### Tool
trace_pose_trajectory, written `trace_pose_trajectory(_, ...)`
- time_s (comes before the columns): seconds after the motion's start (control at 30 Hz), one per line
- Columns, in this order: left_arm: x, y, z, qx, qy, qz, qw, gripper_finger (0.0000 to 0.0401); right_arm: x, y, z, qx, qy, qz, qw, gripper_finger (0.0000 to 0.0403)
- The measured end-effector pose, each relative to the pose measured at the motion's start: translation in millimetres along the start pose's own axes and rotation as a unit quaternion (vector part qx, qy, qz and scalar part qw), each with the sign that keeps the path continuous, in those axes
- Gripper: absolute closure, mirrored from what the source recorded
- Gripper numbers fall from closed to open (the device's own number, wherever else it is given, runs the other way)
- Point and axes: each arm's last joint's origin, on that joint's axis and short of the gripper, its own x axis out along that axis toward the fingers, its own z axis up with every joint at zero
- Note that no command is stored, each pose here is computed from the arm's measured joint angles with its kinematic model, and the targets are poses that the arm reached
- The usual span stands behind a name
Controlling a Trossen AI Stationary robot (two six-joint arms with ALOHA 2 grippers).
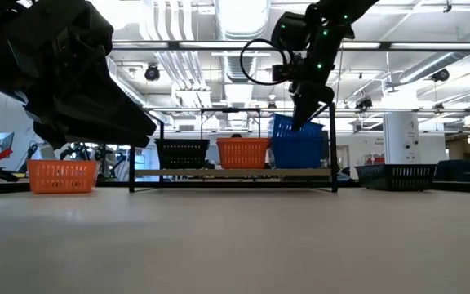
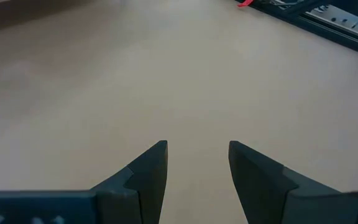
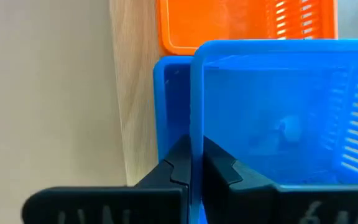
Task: Stack baskets on shelf by color
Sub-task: Stack the blue bin on the blue bins on the shelf
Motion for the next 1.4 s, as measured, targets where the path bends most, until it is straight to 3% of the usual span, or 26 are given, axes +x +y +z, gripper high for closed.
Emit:
trace_pose_trajectory(0.33,0,0,0,-0.001,-0.001,0.000,1.000,0.0246,-12,-2,0,0.016,0.019,0.011,1.000,0.0394)
trace_pose_trajectory(0.6,0,0,0,-0.001,-0.001,0.001,1.000,0.0246,1,1,1,0.019,0.031,0.026,0.999,0.0388)
trace_pose_trajectory(1.07,0,0,0,-0.001,-0.001,0.001,1.000,0.0246,2,3,3,0.034,0.030,0.027,0.999,0.0249)
trace_pose_trajectory(1.4,0,0,0,-0.001,-0.001,0.000,1.000,0.0246,-5,13,11,0.025,0.001,0.024,0.999,0.0250)
